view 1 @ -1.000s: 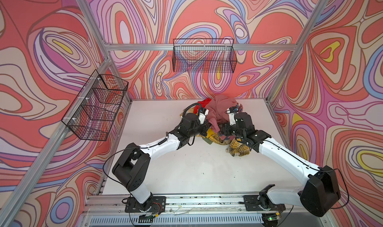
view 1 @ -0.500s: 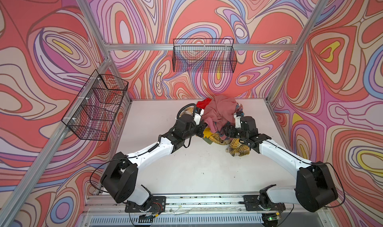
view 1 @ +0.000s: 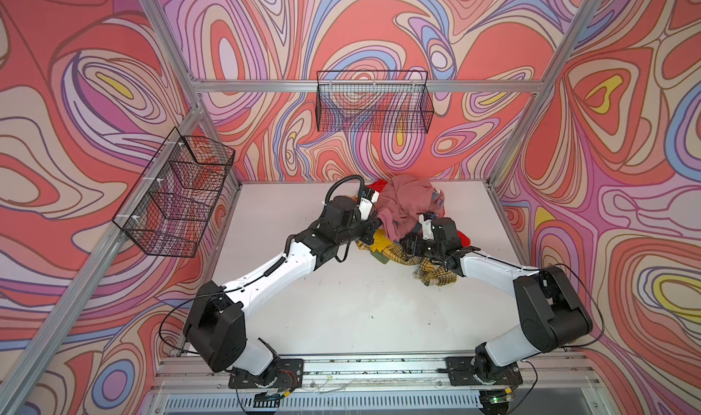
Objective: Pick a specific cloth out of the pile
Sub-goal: 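Lift the pink ribbed top high with the left gripper, pulling it free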
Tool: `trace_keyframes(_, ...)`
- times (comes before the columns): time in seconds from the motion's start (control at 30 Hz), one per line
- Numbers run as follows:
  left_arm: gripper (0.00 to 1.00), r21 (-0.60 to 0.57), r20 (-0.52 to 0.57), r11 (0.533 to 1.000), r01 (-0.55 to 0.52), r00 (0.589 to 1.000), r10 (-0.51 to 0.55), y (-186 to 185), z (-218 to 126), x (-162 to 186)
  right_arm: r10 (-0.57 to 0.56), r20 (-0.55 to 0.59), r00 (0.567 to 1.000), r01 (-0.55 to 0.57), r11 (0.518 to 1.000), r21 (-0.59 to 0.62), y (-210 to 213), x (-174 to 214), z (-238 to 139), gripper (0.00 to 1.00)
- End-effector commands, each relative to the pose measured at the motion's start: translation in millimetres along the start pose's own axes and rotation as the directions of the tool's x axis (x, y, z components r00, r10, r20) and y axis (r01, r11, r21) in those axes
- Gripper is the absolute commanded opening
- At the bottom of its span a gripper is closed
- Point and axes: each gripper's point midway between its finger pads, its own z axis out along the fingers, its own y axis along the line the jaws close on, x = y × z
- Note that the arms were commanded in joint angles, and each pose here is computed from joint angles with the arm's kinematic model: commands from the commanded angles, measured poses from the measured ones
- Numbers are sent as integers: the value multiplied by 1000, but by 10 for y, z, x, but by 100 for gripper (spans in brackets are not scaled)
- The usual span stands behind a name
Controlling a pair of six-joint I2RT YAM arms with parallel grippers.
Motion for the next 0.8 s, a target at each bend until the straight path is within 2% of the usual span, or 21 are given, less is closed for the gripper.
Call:
trace_keyframes(0.0,0,-40,12,996,-77,997,78,-34,-247,-242,28,33,999,-29,1000,7,-56,-94,35,73)
trace_keyframes(0.3,0,-17,112,989,-145,983,146,-250,-420,-944,68,48,997,-71,995,68,-257,-53,95,73)
trace_keyframes(0.47,0,-45,127,988,-148,980,153,-252,-472,-1121,73,55,996,-78,993,89,-313,-39,77,73)
trace_keyframes(0.77,0,-132,207,979,-158,961,183,-234,-798,-1475,72,54,996,-77,991,107,-351,-13,62,75)
